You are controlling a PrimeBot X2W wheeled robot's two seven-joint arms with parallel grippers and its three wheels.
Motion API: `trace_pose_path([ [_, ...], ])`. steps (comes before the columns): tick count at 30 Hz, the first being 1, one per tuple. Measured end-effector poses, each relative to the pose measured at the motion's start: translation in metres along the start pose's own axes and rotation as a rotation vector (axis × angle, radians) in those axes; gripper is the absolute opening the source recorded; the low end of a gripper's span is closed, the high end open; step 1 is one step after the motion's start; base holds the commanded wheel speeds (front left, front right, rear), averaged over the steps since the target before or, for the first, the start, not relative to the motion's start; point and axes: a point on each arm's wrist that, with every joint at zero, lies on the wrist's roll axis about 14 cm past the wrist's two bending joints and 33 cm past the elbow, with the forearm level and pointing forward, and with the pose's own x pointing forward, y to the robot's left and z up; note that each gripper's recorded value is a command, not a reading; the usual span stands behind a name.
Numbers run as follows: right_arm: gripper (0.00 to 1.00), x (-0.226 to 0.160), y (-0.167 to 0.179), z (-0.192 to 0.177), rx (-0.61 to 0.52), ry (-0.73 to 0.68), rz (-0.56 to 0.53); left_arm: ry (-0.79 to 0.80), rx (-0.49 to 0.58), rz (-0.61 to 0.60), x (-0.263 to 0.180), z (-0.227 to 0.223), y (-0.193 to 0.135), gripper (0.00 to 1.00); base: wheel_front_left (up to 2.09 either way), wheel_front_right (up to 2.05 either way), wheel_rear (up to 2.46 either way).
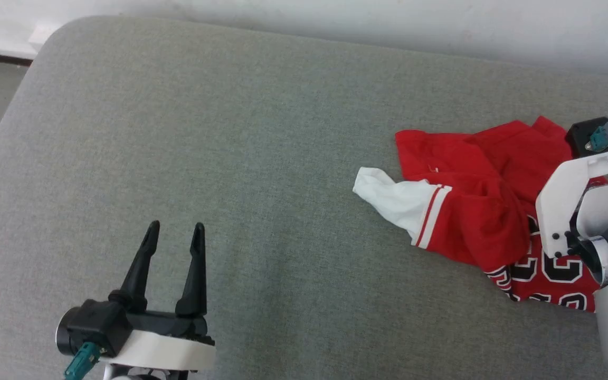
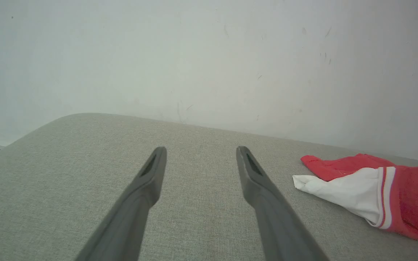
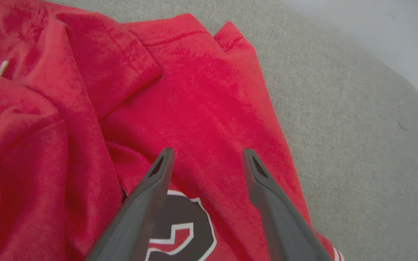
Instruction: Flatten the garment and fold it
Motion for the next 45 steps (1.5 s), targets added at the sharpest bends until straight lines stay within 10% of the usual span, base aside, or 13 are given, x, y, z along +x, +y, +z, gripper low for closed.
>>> trace_pose_path([
  [4,1.0,0.021,0.007,-0.018,-0.009,0.067,0.015,0.012,0.001,0.003,0.006,-0.004,0.001,1.0,0.0,0.0,0.0],
  [5,0.51,0.025,0.008,-0.022,-0.005,0.077,0.019,0.014,0.001,0.004,0.007,-0.005,0.001,1.0,0.0,0.0,0.0],
  [8,0.0,0.035,0.009,-0.021,-0.005,0.071,0.016,0.022,0.002,0.008,0.011,-0.008,0.002,1.0,0.0,0.0,0.0],
  [14,0.0,0.038,0.008,0.001,0.002,-0.004,0.017,0.032,0.004,0.014,0.013,-0.012,0.004,1.0,0.0,0.0,0.0],
  [26,0.0,0.0,-0.003,0.155,-0.136,-0.38,-0.023,0.037,-0.027,0.014,0.016,-0.015,0.003,1.0,0.0,0.0,0.0],
  [38,0.0,0.091,0.016,0.135,-0.202,-0.226,-0.033,0.083,-0.019,0.058,0.028,-0.03,0.016,1.0,0.0,0.0,0.0],
  [39,0.13,0.099,0.02,0.126,-0.201,-0.187,-0.026,0.089,-0.019,0.064,0.028,-0.032,0.018,1.0,0.0,0.0,0.0],
  [41,1.0,0.108,0.031,0.12,-0.185,-0.173,0.003,0.097,-0.014,0.073,0.028,-0.034,0.021,1.0,0.0,0.0,0.0],
  [45,1.0,0.106,0.044,0.127,-0.177,-0.234,0.035,0.1,-0.009,0.075,0.028,-0.035,0.022,1.0,0.0,0.0,0.0],
])
